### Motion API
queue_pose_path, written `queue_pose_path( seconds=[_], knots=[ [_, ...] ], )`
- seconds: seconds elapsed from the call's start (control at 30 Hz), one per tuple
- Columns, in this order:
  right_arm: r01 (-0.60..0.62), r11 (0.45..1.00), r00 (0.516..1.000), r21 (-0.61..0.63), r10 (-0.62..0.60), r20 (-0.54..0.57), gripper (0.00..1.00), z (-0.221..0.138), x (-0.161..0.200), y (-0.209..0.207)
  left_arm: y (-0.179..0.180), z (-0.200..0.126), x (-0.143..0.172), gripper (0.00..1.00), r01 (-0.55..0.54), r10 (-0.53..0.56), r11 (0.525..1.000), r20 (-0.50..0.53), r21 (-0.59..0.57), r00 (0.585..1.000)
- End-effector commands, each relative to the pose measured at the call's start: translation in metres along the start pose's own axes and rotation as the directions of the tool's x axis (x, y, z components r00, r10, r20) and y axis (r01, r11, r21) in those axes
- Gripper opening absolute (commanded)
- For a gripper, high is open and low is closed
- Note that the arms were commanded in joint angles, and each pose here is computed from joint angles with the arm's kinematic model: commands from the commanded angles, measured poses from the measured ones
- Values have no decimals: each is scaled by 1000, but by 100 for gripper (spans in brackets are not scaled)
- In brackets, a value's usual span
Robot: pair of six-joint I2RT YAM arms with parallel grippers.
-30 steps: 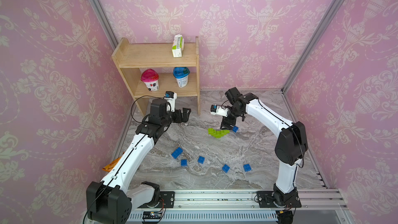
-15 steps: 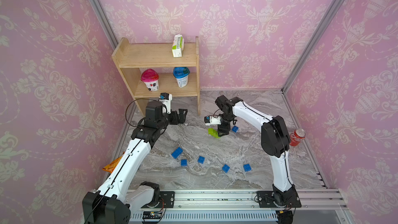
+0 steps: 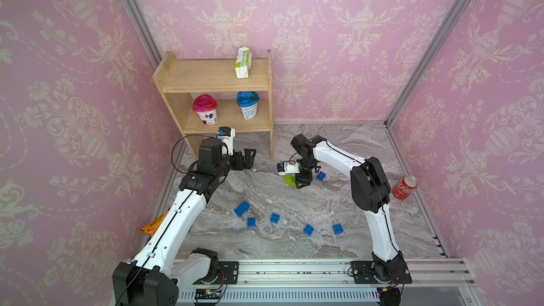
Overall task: Assemble the letter v with lego
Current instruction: Adjust the lego brick at the center of the board.
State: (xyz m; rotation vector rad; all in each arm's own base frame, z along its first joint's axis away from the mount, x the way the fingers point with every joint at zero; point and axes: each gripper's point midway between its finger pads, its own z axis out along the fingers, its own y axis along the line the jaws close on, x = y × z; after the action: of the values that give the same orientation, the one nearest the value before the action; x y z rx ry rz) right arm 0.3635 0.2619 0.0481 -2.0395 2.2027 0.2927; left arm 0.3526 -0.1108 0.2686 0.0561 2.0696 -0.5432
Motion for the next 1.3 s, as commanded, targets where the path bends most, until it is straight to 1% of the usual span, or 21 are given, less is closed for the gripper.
queue_pose_path(
  seconds=[0.0,0.03,0.13,0.23,0.3,0.4,0.47,0.57,0.67,0.8,0.87,0.93,1.0,1.2,1.27],
  knots=[
    [0,1000,1000,-7,0,2,61,4,-3,0,7,-3,-1,98,0,1,1000,18,-27,1000],
    [-1,1000,1000,-8,1,3,61,5,-3,0,7,-2,-1,98,-1,1,1000,16,-26,1000],
    [-4,1000,1000,-12,4,1,54,6,-3,0,7,-1,-1,98,-1,1,1000,14,-25,1000],
    [-4,1000,1000,-14,4,-2,53,6,-3,1,7,-1,0,99,-3,3,1000,15,-25,1000],
    [-4,1000,1000,-19,4,-3,47,7,-2,2,8,-1,-1,99,-3,4,1000,16,-26,1000],
    [-5,1000,1000,-28,5,-2,46,8,-2,4,8,-1,-1,99,-6,7,1000,14,-28,1000],
    [-5,999,1000,-32,5,-2,42,8,-2,4,8,-1,-3,99,-9,10,1000,17,-29,1000],
    [-4,999,1000,-35,4,-2,42,8,-2,5,8,-2,-4,99,-11,11,1000,19,-29,1000],
    [0,999,1000,-41,0,4,36,5,-4,7,7,-1,-5,99,-12,12,1000,18,-29,1000],
    [5,998,1000,-63,-4,24,35,-1,-7,12,7,1,-5,99,-11,11,1000,17,-26,1000],
    [4,997,999,-78,-2,34,29,-4,-9,16,6,1,-6,99,-11,11,1000,20,-24,1000],
    [0,994,999,-110,5,47,24,-8,-11,23,6,1,-8,99,-10,10,1000,24,-22,1000],
    [-1,989,998,-145,10,63,23,-10,-13,30,6,1,-8,99,-10,10,1000,22,-20,1000],
    [14,957,993,-290,21,117,23,-21,-19,61,4,1,-8,99,-11,11,1000,23,-13,1000],
    [12,944,992,-329,29,120,23,-22,-19,68,5,2,-7,99,-10,10,1000,21,-14,1000]
  ],
)
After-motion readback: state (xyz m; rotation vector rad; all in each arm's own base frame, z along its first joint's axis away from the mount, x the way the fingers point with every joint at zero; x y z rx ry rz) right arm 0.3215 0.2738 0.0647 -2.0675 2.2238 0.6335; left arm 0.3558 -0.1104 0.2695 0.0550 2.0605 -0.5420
